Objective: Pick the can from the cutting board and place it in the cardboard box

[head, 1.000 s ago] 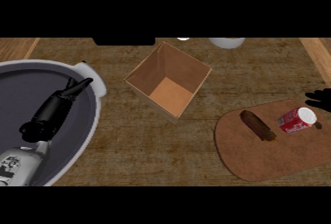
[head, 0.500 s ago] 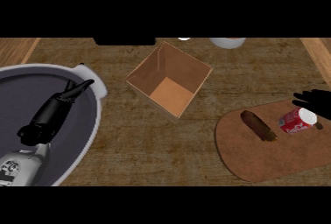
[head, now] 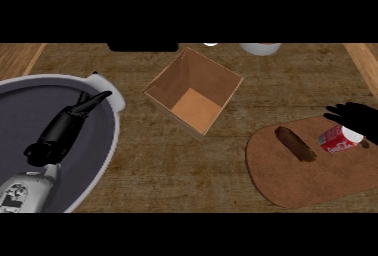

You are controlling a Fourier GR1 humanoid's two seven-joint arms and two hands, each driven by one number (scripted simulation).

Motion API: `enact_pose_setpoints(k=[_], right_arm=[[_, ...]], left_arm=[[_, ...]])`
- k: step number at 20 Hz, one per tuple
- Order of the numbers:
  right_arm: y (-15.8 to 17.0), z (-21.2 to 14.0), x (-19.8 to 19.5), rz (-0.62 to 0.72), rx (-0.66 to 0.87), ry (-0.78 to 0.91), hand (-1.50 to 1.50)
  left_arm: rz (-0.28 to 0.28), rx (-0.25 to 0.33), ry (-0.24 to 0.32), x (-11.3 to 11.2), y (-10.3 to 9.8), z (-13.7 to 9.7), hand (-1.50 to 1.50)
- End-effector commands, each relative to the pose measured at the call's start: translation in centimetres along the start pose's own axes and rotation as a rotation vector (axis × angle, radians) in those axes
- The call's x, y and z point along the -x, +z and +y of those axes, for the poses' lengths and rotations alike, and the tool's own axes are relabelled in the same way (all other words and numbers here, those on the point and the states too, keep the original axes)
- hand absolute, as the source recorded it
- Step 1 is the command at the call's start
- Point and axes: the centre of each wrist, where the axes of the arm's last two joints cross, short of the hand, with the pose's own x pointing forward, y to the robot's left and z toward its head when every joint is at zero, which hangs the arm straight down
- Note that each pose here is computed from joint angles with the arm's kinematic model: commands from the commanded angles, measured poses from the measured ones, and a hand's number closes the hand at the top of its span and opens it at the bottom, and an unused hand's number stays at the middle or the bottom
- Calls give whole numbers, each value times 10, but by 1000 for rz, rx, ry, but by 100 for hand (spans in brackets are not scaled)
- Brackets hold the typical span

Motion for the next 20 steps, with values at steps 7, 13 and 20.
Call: enact_pose_setpoints(k=[7,13,20], right_arm=[[-35,-10,3,-29,-21,-27,-150],[-32,26,10,41,-45,19,-150],[-42,49,14,51,-45,-14,-150]], left_arm=[[0,3,-8,5,-5,-5,0],[-21,-14,-1,2,-6,16,0],[-9,-3,-9,16,3,-12,0]])
